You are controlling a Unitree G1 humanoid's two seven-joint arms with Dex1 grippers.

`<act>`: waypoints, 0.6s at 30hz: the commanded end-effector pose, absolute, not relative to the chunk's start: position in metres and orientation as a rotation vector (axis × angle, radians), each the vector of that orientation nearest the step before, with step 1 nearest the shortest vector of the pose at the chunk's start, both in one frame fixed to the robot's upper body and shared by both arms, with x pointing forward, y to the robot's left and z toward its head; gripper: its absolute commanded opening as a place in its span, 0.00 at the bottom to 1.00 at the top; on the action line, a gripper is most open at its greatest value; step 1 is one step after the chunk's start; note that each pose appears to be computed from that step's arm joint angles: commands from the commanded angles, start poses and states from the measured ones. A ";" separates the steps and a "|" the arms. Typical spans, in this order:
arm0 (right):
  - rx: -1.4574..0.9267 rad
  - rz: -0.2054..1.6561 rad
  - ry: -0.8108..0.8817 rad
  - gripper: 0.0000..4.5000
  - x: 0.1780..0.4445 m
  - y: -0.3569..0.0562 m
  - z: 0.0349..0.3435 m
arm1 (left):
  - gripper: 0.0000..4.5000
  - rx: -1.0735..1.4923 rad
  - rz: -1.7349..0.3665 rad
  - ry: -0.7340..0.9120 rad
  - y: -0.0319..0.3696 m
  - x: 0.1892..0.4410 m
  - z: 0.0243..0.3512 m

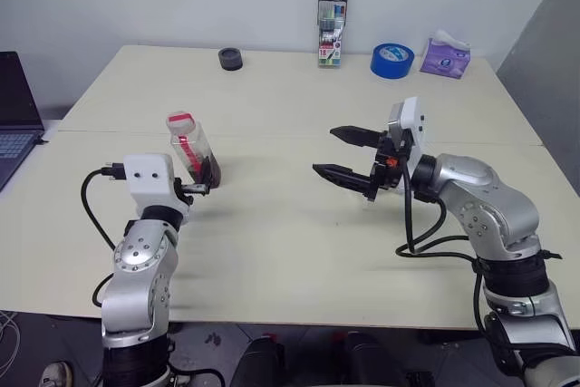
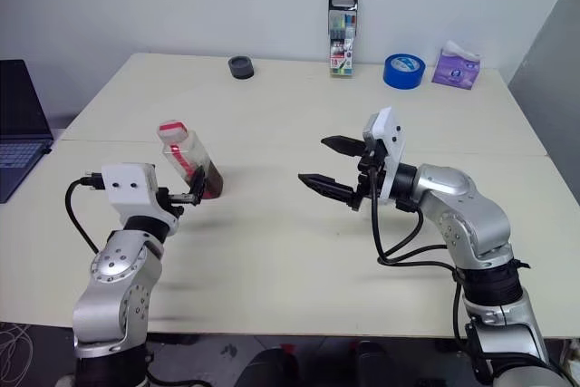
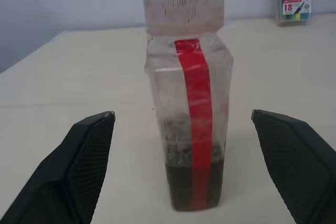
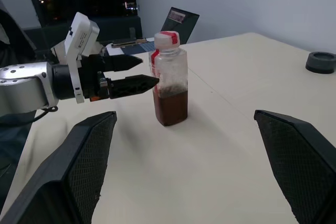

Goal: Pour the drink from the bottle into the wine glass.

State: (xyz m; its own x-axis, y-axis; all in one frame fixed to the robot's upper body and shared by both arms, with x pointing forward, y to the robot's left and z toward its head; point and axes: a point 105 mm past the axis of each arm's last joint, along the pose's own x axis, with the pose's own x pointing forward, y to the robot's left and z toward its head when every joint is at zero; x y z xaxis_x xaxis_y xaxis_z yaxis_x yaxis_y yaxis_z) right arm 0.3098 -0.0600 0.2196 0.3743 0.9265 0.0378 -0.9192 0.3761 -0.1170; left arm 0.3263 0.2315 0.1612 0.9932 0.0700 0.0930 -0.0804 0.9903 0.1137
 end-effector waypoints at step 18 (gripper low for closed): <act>-0.117 1.136 -0.181 1.00 0.309 -0.063 0.230 | 0.99 0.121 0.025 -0.182 0.229 0.376 0.178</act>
State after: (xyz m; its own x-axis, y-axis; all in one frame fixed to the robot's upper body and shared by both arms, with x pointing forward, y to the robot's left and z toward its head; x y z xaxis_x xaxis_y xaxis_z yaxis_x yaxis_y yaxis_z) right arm 0.3129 -0.0628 0.2186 0.4132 0.9094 0.0467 -0.8994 0.4156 -0.1356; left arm 0.3741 0.2321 0.1655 0.9906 0.0316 0.1330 -0.0445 0.9945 0.0949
